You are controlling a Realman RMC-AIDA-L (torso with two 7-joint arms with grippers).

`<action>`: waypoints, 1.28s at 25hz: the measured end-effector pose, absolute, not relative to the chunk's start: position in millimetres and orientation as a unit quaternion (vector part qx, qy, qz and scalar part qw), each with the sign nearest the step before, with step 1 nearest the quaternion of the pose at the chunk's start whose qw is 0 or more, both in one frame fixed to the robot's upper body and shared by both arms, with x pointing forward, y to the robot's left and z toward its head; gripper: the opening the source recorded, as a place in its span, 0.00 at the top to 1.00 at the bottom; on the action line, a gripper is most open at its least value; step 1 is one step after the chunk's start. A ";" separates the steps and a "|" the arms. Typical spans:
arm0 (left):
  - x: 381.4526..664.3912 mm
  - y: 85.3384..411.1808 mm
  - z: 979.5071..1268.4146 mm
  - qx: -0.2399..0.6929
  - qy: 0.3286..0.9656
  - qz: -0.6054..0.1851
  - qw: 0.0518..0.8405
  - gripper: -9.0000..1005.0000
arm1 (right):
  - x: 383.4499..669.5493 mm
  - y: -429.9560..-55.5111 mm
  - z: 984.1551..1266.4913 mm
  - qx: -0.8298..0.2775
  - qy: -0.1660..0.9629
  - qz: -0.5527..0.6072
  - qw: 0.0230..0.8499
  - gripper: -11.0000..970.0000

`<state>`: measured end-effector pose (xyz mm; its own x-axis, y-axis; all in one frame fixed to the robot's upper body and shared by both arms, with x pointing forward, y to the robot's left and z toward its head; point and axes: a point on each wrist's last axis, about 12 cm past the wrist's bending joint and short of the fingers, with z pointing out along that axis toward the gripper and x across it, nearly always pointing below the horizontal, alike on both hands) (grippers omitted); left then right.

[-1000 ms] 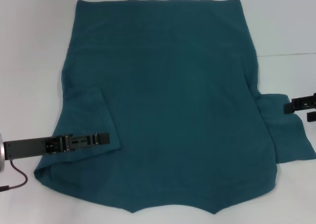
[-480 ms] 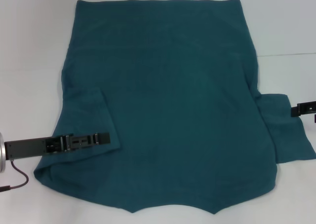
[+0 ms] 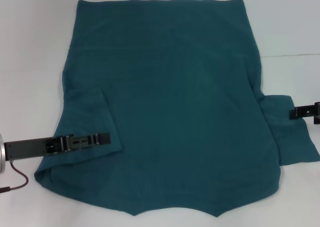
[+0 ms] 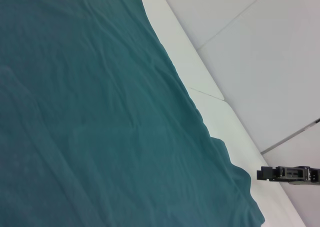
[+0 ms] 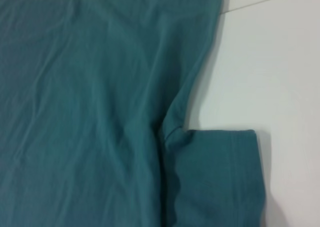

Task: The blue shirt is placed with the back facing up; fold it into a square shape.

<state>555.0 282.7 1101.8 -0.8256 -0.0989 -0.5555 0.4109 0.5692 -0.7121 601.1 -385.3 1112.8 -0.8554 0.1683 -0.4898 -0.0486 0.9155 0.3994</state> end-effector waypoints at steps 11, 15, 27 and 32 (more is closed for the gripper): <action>556.5 283.7 1101.1 0.089 0.842 -0.451 0.283 0.13 | 601.7 -380.3 1098.1 0.046 0.942 0.199 0.266 0.16; 557.0 284.0 1100.9 0.087 0.842 -0.450 0.284 0.13 | 603.6 -375.9 1096.4 0.046 0.941 0.201 0.269 0.16; 557.0 283.5 1100.0 0.086 0.842 -0.450 0.284 0.13 | 609.1 -362.8 1089.0 0.044 0.938 0.210 0.273 0.17; 556.9 283.3 1099.9 0.086 0.842 -0.450 0.284 0.13 | 610.6 -358.1 1093.0 0.042 0.928 0.237 0.285 0.17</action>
